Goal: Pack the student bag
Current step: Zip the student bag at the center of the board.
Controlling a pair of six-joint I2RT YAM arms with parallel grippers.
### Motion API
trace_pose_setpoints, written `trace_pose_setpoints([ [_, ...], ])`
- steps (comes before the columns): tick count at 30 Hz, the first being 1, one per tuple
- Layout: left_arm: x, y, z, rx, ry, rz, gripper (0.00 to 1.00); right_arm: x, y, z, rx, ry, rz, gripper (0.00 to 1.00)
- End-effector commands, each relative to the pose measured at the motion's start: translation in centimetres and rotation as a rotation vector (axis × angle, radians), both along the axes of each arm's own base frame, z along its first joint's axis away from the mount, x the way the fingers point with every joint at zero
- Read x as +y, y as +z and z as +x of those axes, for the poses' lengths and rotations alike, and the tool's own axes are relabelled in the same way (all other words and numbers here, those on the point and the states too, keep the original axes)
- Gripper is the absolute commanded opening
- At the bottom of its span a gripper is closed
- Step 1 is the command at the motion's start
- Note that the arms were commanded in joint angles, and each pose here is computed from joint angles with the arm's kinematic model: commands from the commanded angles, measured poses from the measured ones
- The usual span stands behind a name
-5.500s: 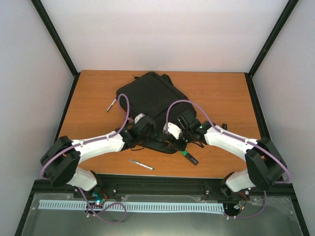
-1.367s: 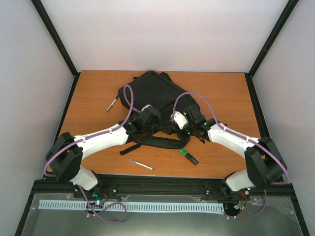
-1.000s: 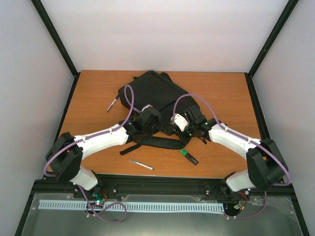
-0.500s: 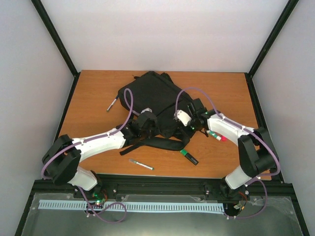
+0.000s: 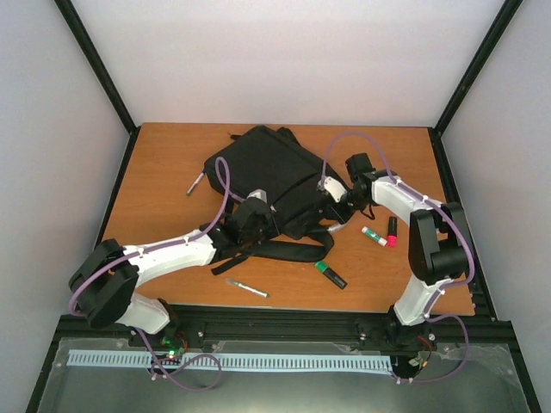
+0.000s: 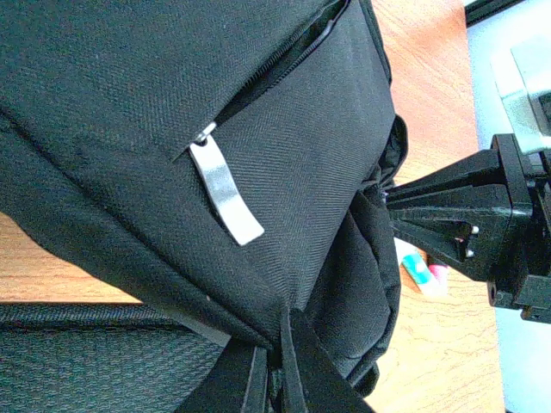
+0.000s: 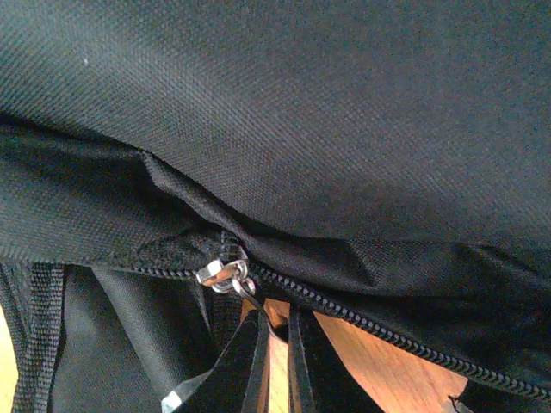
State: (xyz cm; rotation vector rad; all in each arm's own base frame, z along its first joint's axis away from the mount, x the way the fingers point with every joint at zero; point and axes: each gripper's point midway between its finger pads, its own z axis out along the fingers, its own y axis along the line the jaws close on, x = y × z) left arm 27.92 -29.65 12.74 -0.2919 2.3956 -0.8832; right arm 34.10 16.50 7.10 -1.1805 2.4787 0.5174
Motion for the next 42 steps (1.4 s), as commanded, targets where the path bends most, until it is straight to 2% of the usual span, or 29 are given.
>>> trace_pose_setpoints([
  [1, 3.0, -1.3, -1.8, 0.027, -0.008, 0.136, 0.01, -9.5, -1.2, 6.3, -0.171, -0.226, -0.252, 0.03],
  [3, 3.1, -1.1, -1.6, 0.017, -0.004, 0.145, 0.01, -9.3, -1.7, 5.1, -0.149, -0.212, -0.233, 0.03],
  [8, 2.9, -0.6, -1.2, 0.013, 0.006, 0.143, 0.01, -6.1, -0.2, 1.0, -0.102, -0.117, -0.079, 0.03],
  [10, 2.7, -0.7, -1.1, 0.014, 0.008, 0.142, 0.01, -4.9, 0.6, -0.8, -0.132, -0.069, -0.107, 0.03],
  [14, 1.7, -0.2, -0.8, -0.003, -0.014, 0.103, 0.01, -1.7, 0.8, -5.1, -0.233, 0.094, -0.262, 0.03],
  [17, 0.6, 0.0, -0.5, -0.007, -0.041, 0.079, 0.01, 0.7, 0.7, -7.0, -0.230, 0.152, -0.272, 0.03],
  [21, -0.7, 0.7, -0.5, -0.016, -0.087, 0.038, 0.01, 3.7, 0.2, -7.9, -0.154, 0.185, -0.235, 0.03],
  [26, -0.1, 1.1, -0.7, -0.035, -0.083, 0.042, 0.01, 7.3, 1.0, -8.8, -0.055, 0.191, -0.114, 0.03],
  [32, 2.7, 1.1, -0.8, -0.067, -0.017, 0.132, 0.01, 5.1, 2.8, -7.9, -0.072, 0.098, -0.105, 0.03],
  [34, 3.1, 1.4, -0.9, -0.069, -0.012, 0.144, 0.01, 3.9, 4.2, -7.2, -0.076, 0.035, -0.075, 0.07],
  [36, 3.6, 1.5, -1.3, -0.047, -0.001, 0.149, 0.27, 2.4, 5.5, -6.0, -0.114, -0.039, -0.054, 0.29],
  [38, 3.7, 1.5, -1.8, -0.017, 0.007, 0.129, 0.71, 1.1, 6.5, -5.0, -0.162, -0.096, -0.041, 0.44],
  [40, 3.3, 1.6, -2.3, 0.016, 0.003, 0.082, 0.84, 0.4, 6.8, -4.4, -0.180, -0.130, -0.026, 0.47],
  [42, 2.5, 1.3, -2.7, 0.049, -0.014, 0.038, 0.88, 0.8, 6.5, -4.8, -0.155, -0.120, 0.010, 0.46],
])
